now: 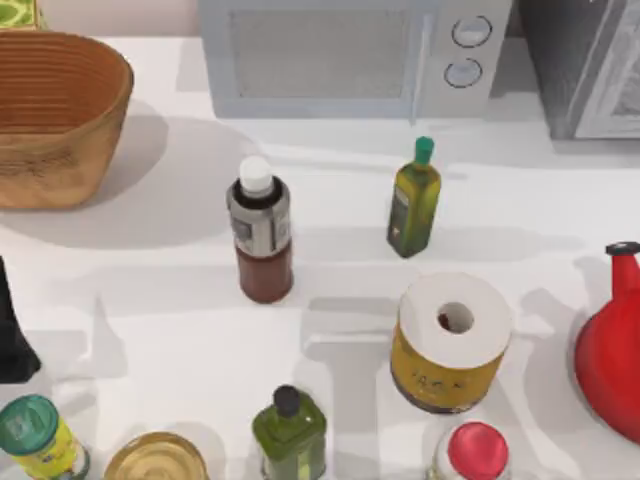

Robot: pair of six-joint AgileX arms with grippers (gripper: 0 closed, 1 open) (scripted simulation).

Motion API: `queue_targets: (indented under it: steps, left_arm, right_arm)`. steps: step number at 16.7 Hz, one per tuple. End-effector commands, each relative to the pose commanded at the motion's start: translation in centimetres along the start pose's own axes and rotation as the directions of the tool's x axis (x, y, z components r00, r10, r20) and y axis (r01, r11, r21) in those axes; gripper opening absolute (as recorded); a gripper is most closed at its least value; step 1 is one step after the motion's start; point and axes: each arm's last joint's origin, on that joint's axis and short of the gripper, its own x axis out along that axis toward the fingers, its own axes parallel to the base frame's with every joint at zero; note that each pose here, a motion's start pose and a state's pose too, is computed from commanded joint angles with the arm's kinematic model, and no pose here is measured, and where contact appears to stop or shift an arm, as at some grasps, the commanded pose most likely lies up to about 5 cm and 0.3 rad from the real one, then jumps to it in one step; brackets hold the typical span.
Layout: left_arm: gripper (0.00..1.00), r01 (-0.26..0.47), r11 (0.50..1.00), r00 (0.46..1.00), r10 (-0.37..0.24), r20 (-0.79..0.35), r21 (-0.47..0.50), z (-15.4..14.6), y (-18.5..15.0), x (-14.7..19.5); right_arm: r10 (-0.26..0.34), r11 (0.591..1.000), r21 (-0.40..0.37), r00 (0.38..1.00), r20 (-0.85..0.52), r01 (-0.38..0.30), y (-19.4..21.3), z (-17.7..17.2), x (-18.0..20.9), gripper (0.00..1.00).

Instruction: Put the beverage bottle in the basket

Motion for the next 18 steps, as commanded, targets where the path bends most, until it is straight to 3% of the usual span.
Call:
queue_targets:
  steps: [4,7,14,18]
  left_arm:
    - [1.00,0.012,1.000,1.000,-0.012,0.004,0.004,0.3,0.0,0.1]
    - [1.00,0.062,0.998,0.998,-0.062,0.015,0.016,1.3,-0.2,0.8]
    - [1.00,0.278,0.959,0.960,-0.279,0.022,0.051,3.7,-1.5,5.6]
    - [1.00,0.418,0.906,0.908,-0.420,0.017,0.064,2.9,-2.9,9.8]
  right_arm:
    - [0.000,1.000,0.000,1.000,0.000,0.000,0.0,0.0,0.0,1.00]
    - [0.000,1.000,0.000,1.000,0.000,0.000,0.0,0.0,0.0,1.00]
    - [0.000,1.000,0.000,1.000,0.000,0.000,0.0,0.0,0.0,1.00]
    - [0.000,1.000,0.000,1.000,0.000,0.000,0.0,0.0,0.0,1.00]
